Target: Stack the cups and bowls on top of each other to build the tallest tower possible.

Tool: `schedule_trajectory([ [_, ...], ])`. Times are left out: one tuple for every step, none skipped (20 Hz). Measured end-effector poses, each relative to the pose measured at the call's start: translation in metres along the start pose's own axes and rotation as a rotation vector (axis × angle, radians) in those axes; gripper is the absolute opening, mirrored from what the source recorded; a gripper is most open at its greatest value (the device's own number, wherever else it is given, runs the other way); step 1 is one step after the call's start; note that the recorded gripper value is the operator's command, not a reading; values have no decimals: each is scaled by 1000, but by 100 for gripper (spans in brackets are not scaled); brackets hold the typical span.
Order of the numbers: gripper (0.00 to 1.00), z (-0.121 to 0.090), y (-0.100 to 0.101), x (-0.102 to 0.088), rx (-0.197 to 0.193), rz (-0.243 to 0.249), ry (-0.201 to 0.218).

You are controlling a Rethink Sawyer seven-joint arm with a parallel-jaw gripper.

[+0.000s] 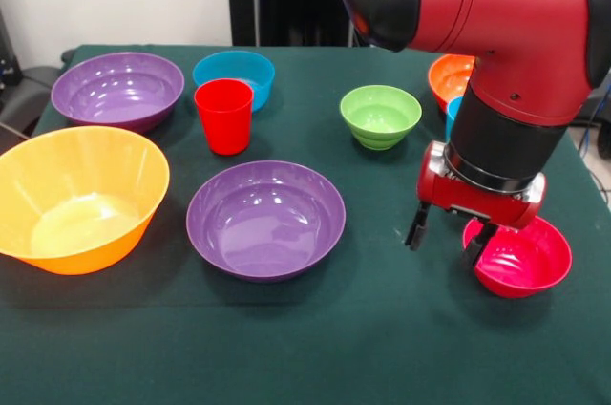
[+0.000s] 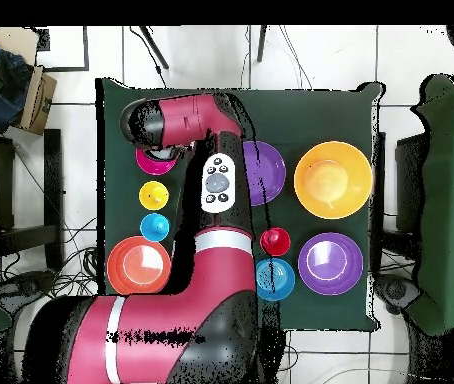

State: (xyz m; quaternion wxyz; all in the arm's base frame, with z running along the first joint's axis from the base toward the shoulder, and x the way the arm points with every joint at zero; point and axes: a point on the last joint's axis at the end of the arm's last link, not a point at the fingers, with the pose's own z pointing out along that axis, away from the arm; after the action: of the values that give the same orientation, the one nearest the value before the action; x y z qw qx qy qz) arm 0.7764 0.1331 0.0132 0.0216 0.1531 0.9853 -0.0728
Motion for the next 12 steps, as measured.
schedule_trajectory([
  [100,0,0,0,0,0,0],
  [100,-1,0,0,0,0,0],
  [100,-2,0,0,0,0,0],
  [100,-2,0,0,0,0,0],
  [100,-3,-1,0,0,0,0],
  [100,-3,-1,1,0,0,0],
  [100,-3,-1,1,0,0,1],
  [100,-3,-1,1,1,0,2],
  [100,-3,-1,2,1,0,3],
  [100,-2,-1,3,2,-1,5],
  [100,-2,-1,3,2,-1,6],
  [100,-2,-1,4,2,-1,7],
])
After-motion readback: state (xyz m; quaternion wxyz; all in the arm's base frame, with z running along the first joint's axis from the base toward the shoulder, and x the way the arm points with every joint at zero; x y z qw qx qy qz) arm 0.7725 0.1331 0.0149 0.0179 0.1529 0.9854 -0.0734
